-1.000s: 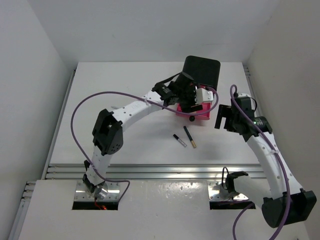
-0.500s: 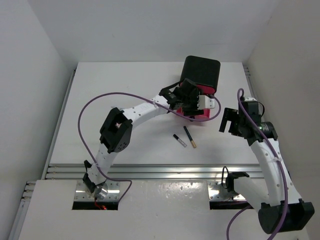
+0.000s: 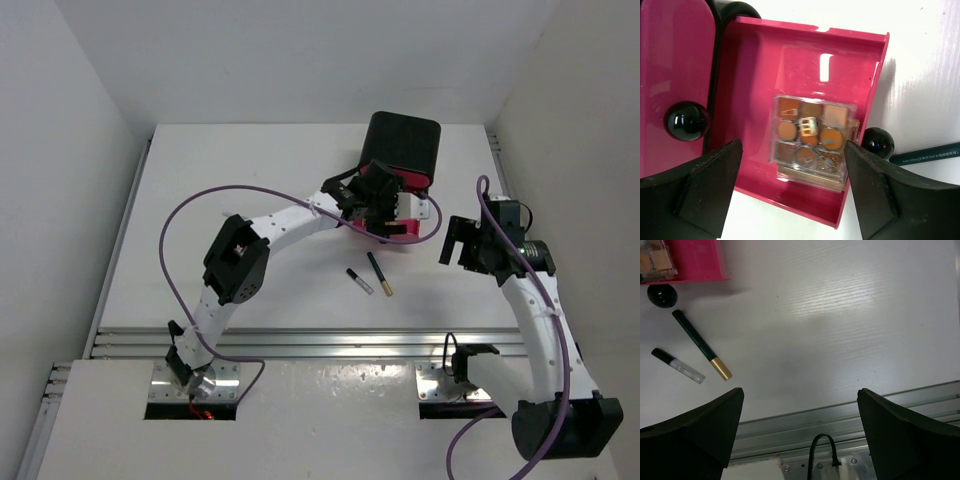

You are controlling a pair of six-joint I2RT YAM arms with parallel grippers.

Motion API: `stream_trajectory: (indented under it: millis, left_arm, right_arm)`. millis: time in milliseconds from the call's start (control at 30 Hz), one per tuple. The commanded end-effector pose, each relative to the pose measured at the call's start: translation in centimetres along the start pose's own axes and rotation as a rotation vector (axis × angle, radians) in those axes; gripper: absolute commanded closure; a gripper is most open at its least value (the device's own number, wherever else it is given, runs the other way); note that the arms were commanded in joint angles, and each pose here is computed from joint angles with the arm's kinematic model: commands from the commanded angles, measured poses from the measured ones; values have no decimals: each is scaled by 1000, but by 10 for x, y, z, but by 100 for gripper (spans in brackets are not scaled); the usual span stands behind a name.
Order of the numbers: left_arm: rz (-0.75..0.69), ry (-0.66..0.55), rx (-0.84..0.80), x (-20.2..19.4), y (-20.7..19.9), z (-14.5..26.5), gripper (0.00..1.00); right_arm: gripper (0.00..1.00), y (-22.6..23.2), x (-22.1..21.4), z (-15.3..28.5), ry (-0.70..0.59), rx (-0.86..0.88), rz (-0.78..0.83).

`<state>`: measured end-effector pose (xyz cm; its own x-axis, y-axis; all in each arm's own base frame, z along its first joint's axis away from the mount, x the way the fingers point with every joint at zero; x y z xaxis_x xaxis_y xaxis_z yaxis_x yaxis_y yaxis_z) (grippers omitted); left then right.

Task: Organize the makeup

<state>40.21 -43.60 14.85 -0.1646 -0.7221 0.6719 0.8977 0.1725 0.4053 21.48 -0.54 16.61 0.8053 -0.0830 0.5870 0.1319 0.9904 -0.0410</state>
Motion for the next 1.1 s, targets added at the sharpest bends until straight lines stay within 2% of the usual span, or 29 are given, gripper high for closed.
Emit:
stream_trajectory:
  millis: [0, 233, 333, 400, 467, 500, 533, 567, 633, 700, 733, 833, 867, 900, 933, 1000, 1067]
  left_arm:
    - [-17, -48, 35, 19, 14, 3, 11]
    - [2, -90, 66, 37, 25, 14, 10]
    - [56, -146, 98, 56, 40, 28, 8]
    - [143, -186, 142, 64, 59, 46, 8]
    - [222, -238, 182, 76, 76, 65, 8]
    - [329, -265, 221, 77, 91, 82, 10]
    - [389, -276, 246, 75, 99, 92, 10]
    - [446, -293, 260, 75, 107, 102, 12]
    - [631, -314, 310, 58, 127, 132, 14]
    - [732, -315, 352, 42, 139, 153, 16]
    - [819, -292, 399, 18, 146, 170, 16]
    - [909, -228, 515, -30, 161, 200, 17]
    - [935, -166, 522, -54, 152, 198, 17]
    - [954, -147, 571, -69, 156, 218, 18]
    - [978, -90, 565, -91, 144, 216, 18]
    - [1012, -62, 583, -108, 136, 230, 18]
    - [1061, 5, 590, -140, 121, 232, 18]
  right_arm:
    - [4, 3, 12, 2, -30, 25, 8]
    - [4, 3, 17, 3, -42, 26, -8]
    - [9, 6, 23, 4, -70, 33, -40]
    - [22, 13, 23, 3, -87, 60, -73]
    - [40, 23, 36, 1, -160, 112, -92]
    - [51, 39, 22, -8, -125, 182, -106]
    - [54, 46, 30, -12, -168, 206, -114]
    - [54, 56, 39, -15, -213, 234, -104]
    - [54, 78, 33, -30, -194, 287, -103]
    - [50, 90, 30, -41, -174, 265, -79]
    - [46, 101, 28, -44, -172, 263, -47]
    - [39, 121, 25, -57, -189, 260, 18]
    - [36, 128, 31, -61, -224, 265, 33]
    - [32, 136, 23, -66, -216, 257, 66]
    - [32, 135, 27, -72, -237, 222, 69]
    - [31, 140, 28, -77, -256, 200, 77]
    - [31, 140, 25, -92, -236, 141, 60]
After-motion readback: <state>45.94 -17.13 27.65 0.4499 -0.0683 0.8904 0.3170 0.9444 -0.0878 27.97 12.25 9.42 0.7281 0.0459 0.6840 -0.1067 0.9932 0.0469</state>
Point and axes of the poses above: each gripper's point midway between its finger pads, its own z axis back along the fingers, its own y axis along the line the jaws close on, x = y × z, the point moved 2 cm from there along z, back along the fingers, and after that the axes turned 9 degrees about z, right-handed, at the moved point
